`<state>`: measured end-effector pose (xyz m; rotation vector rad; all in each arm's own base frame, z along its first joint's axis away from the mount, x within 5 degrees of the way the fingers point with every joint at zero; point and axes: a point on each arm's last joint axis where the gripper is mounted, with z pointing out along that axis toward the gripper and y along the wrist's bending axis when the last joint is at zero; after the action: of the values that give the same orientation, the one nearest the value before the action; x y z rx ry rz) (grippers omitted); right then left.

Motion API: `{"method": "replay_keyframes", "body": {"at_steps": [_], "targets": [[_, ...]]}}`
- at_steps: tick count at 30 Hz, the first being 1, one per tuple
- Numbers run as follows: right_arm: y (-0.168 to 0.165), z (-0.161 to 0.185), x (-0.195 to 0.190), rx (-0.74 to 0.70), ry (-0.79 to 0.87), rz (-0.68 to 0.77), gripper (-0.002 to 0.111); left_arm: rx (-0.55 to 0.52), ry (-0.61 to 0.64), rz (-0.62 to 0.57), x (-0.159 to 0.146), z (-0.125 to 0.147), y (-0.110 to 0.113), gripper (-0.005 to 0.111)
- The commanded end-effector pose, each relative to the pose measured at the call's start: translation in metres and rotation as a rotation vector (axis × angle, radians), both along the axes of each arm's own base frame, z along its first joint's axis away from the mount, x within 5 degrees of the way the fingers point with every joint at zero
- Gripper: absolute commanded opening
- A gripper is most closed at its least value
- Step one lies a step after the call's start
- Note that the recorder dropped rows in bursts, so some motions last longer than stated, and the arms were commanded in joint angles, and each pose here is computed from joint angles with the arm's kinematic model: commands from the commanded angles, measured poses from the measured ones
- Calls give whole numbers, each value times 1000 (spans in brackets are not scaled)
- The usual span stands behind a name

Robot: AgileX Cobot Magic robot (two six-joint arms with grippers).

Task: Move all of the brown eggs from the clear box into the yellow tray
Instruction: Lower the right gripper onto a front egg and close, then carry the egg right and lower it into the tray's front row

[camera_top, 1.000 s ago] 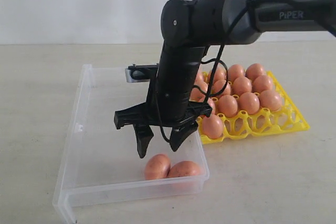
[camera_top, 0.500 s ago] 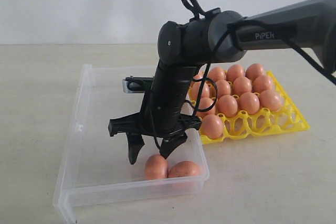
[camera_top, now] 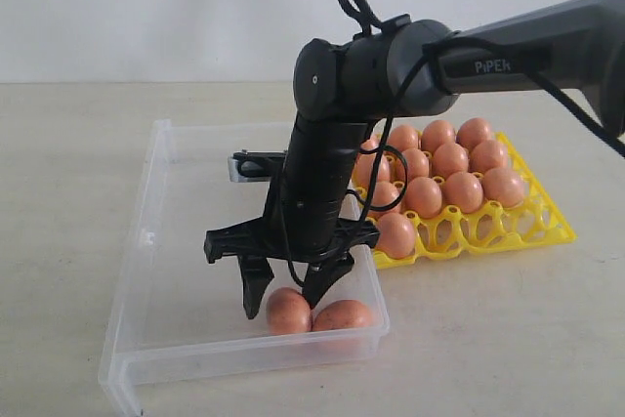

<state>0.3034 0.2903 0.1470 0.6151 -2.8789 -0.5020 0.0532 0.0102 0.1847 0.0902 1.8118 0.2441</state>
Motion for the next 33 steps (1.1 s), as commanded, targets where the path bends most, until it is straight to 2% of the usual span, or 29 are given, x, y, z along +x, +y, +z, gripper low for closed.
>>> {"method": "replay_keyframes", "body": {"at_steps": [1,4,6,8,11,12,17,21,24,28,33], "targets": [[-2,-2,0,-13,11,30,62,-4,0,-3,0,-1,0,1],[-4,-12,-3,-45,63,48,62,-4,0,-3,0,-1,0,1],[-4,-19,-4,-54,89,83,57,-4,0,-3,0,-1,0,1],[-5,-22,-4,-64,92,87,41,-4,0,-3,0,-1,0,1],[-3,-22,-1,-48,59,73,4,-4,0,-3,0,-1,0,1],[-2,-22,0,-42,44,67,0,-4,0,-3,0,-1,0,1],[3,-20,12,36,-115,123,0,-4,0,-3,0,-1,0,1],[7,7,25,131,-326,117,0,-4,0,-3,0,-1,0,1],[11,39,37,224,-525,34,0,-4,0,-3,0,-1,0,1],[-1,68,36,366,-806,-209,0,-4,0,-3,0,-1,0,1],[-56,67,-23,486,-1235,-385,0,-4,0,-3,0,-1,0,1]]}}
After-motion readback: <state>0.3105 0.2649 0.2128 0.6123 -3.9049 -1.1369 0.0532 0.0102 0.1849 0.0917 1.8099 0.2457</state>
